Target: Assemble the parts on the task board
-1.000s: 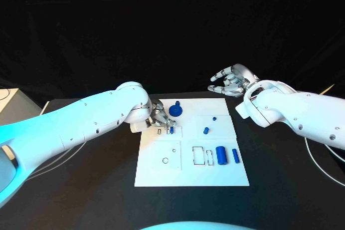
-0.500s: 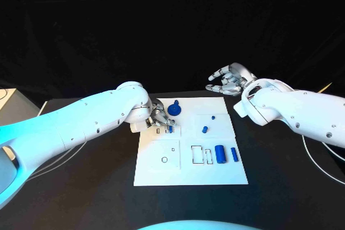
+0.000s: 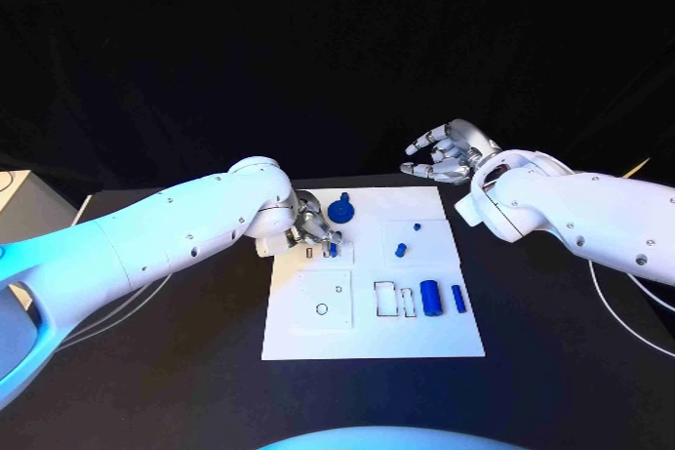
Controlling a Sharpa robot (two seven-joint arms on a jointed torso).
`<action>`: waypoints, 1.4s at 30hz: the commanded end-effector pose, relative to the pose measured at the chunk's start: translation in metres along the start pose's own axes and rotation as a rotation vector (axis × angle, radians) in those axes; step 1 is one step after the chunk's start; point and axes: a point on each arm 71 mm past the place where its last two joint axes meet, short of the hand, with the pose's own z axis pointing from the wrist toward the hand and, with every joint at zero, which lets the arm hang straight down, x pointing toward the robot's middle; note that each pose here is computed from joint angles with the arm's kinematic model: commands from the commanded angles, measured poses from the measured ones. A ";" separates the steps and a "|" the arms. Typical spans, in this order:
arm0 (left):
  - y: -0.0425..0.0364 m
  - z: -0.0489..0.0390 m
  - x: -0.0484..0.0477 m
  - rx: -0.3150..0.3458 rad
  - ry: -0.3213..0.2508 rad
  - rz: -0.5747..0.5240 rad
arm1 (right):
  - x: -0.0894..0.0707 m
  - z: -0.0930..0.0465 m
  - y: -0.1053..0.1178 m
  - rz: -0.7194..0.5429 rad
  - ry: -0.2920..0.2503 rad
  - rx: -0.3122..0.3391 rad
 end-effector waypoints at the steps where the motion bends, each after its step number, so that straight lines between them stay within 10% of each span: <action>1: -0.0018 0.0005 0.0024 0.008 0.024 -0.001 | 0.001 0.000 0.002 -0.010 0.014 -0.011; 42: -0.0017 0.0060 0.0059 0.022 0.043 -0.059 | 0.004 0.000 0.003 -0.010 0.025 -0.014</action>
